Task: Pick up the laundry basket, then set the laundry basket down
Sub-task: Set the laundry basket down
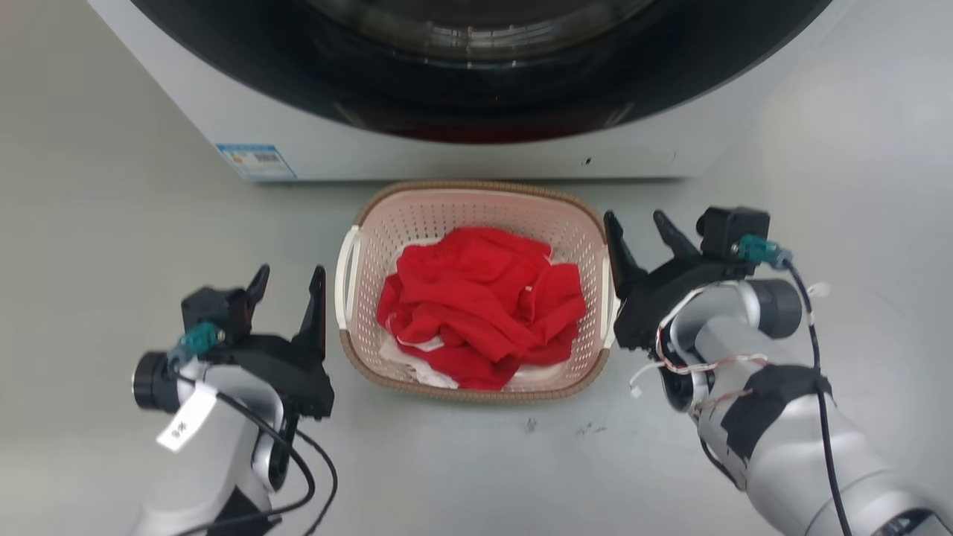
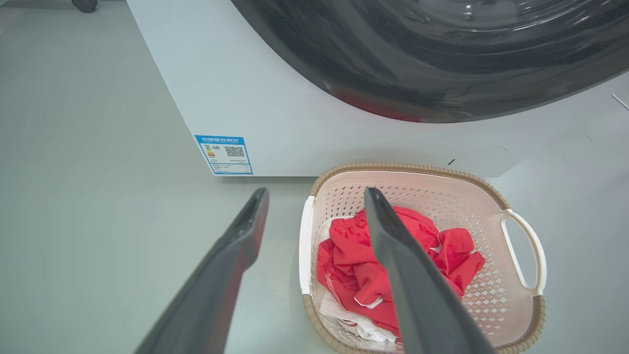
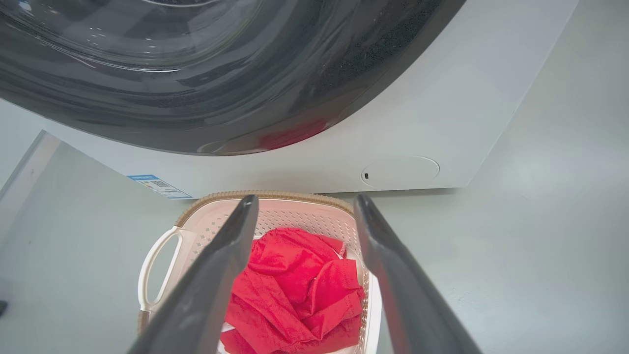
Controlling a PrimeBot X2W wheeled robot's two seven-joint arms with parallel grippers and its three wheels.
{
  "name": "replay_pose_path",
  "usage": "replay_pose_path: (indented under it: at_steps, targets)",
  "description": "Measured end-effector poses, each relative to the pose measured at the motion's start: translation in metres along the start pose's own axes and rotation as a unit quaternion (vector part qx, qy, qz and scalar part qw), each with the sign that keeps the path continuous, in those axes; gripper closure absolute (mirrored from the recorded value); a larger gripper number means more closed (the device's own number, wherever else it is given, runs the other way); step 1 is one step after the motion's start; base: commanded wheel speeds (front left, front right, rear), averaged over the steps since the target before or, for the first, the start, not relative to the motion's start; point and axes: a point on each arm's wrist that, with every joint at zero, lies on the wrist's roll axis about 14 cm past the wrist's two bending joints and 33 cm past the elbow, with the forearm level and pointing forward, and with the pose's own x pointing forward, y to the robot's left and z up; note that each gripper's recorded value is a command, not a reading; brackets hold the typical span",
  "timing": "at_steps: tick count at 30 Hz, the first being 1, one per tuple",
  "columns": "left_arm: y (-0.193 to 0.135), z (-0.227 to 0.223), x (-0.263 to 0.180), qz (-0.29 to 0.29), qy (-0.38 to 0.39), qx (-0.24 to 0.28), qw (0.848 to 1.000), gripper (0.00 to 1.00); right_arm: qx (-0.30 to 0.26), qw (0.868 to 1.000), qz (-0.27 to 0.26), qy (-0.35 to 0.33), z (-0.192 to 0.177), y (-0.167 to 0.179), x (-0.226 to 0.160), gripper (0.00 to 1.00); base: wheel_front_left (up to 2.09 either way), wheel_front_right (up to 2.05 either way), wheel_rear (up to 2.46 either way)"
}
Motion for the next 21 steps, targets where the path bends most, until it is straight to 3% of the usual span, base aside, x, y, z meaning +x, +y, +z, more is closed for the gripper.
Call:
replay_pose_path:
  at_steps: [8,21]
  targets:
    - [-0.008,0.011,-0.044,0.007,-0.040,-0.002,0.999,0.00,-0.004,1.000,0.005,-0.029,0.006,0.013,-0.042,0.00,0.00,0.00,0.00]
    - [0.005,0.016,-0.120,0.044,-0.093,0.002,0.995,0.00,0.001,0.998,0.011,-0.066,-0.008,0.035,-0.111,0.00,0.00,0.00,0.00]
